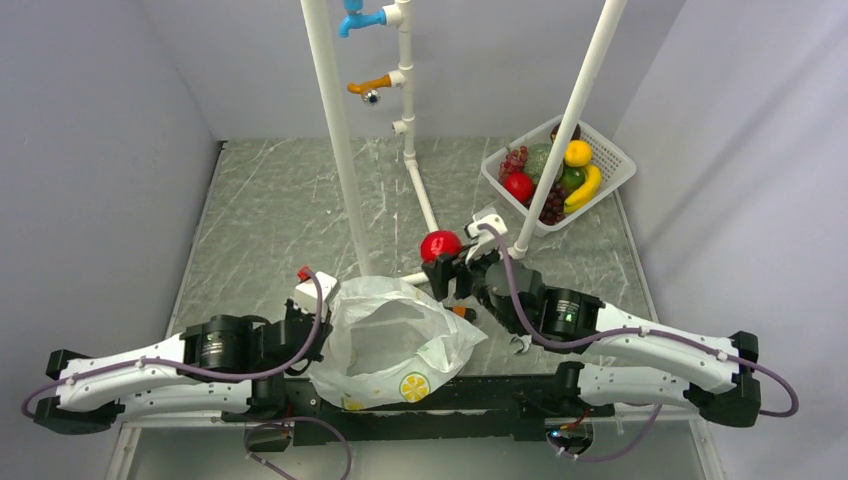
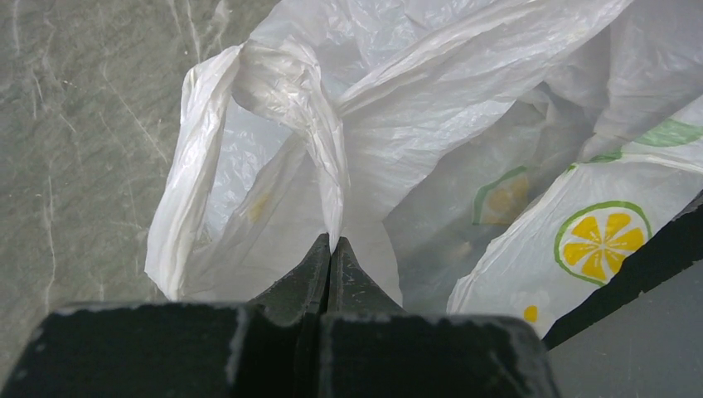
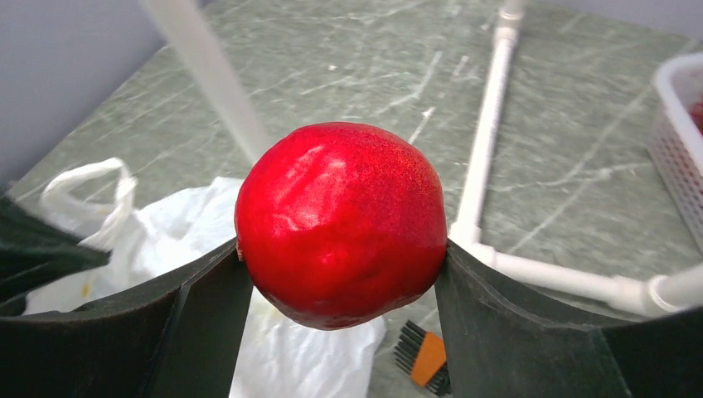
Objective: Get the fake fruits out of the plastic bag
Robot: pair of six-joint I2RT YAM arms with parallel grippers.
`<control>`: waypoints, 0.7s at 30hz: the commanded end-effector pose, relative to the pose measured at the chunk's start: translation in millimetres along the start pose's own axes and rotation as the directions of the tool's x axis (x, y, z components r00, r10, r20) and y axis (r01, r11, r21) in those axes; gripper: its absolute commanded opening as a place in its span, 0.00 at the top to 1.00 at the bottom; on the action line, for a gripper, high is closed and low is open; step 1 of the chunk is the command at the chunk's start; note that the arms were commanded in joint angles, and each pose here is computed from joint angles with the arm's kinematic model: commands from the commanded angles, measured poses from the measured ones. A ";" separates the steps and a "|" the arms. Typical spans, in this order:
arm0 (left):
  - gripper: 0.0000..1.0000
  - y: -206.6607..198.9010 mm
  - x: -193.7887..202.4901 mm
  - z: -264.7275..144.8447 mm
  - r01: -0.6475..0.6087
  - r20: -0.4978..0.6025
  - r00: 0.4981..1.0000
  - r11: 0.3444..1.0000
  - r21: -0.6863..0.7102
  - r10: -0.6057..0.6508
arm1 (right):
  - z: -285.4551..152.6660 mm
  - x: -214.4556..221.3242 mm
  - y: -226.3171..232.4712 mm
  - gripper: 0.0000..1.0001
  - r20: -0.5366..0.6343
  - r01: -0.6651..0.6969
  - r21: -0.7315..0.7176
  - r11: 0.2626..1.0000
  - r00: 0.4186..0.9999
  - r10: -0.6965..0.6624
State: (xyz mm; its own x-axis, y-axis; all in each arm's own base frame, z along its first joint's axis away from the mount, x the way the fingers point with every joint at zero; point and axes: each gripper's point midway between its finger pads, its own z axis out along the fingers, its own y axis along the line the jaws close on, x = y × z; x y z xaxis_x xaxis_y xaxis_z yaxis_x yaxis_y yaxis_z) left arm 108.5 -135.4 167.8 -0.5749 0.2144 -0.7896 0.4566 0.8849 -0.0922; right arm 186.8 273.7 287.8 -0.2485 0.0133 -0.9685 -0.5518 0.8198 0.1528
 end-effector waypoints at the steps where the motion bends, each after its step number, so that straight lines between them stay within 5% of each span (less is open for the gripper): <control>1: 1.00 -8.5 -1.2 5.8 -0.038 -0.011 0.999 0.999 0.004 0.038 | 0.7 -1.7 -36.4 1.00 -0.005 -0.075 0.091 0.993 0.997 0.076; 17: 1.00 -10.6 -9.3 -4.2 0.009 0.057 0.998 0.997 0.078 -0.013 | 12.6 72.0 -127.9 1.00 -0.194 -0.288 0.331 0.899 0.911 0.363; 21: 1.00 -10.5 -11.2 -7.5 0.025 0.072 0.997 0.995 0.097 -0.032 | 8.1 99.8 -141.5 1.00 -0.214 -0.378 0.383 0.843 0.851 0.479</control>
State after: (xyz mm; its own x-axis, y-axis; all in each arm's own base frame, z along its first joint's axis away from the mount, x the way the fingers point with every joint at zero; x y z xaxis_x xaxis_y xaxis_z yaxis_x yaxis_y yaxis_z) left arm 105.1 -138.1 175.7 -0.5548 0.1823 -0.8118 0.4901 0.8600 -0.1418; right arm 256.5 168.9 188.6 -0.5745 0.1977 -0.7943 -0.1307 0.9358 0.3275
